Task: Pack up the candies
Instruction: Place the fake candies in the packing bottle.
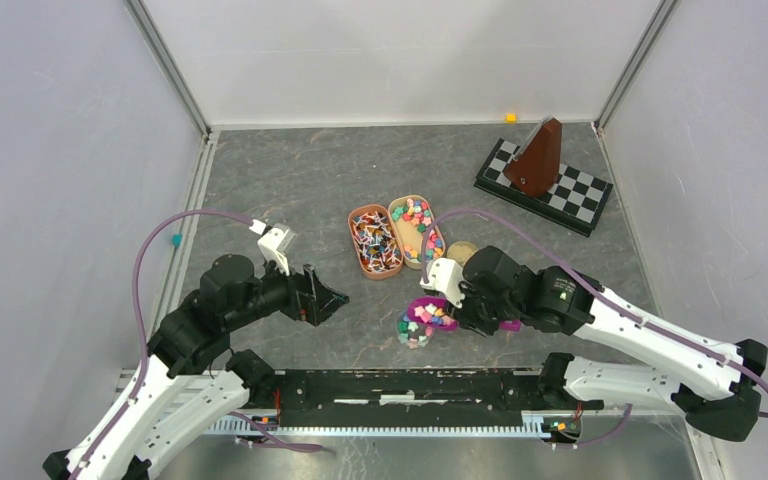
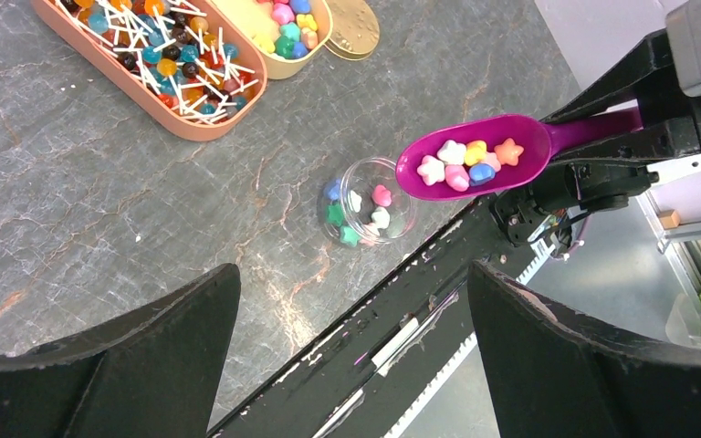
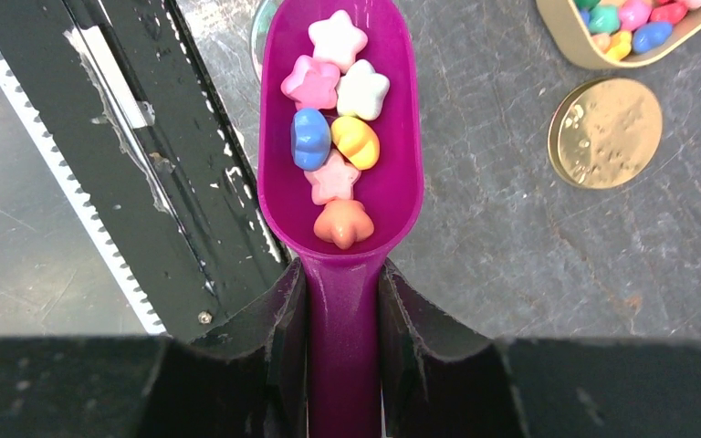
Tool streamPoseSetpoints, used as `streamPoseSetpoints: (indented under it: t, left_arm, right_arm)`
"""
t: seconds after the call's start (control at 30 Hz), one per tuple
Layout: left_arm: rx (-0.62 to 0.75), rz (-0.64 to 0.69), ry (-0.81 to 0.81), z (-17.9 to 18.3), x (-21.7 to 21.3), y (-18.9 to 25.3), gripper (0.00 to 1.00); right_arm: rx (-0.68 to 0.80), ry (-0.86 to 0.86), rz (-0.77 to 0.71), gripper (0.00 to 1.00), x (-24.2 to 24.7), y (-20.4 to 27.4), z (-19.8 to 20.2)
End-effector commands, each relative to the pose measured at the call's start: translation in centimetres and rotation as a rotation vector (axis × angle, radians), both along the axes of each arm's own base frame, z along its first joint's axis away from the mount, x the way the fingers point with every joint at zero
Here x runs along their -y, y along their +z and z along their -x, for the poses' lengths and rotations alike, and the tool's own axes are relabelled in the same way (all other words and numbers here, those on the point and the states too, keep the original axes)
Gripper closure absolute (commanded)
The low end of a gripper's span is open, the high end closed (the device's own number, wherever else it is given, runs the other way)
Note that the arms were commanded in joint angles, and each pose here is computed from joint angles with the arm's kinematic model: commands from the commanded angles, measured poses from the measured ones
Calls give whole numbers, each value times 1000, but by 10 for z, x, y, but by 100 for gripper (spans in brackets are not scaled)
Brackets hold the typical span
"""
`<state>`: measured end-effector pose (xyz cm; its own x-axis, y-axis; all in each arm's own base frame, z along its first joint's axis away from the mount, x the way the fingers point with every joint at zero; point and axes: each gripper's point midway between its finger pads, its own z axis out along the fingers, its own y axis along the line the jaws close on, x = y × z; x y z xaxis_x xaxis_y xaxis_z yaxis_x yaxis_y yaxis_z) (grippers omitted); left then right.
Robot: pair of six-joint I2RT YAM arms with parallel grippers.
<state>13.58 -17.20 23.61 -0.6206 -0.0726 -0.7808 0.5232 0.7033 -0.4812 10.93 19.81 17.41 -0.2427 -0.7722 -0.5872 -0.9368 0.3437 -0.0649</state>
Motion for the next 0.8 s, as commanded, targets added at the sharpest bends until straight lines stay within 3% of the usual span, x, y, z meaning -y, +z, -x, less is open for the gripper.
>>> streamPoseSetpoints:
  t: [0.0,0.77]
  left_arm:
    - [41,11,-10,-2,1,5,0]
    - [41,23,-30,1,3,4,0]
  right_arm:
    - [-20,-51,-9,100,1,7,2]
    - [-101,-141,199,100,7,-19,3]
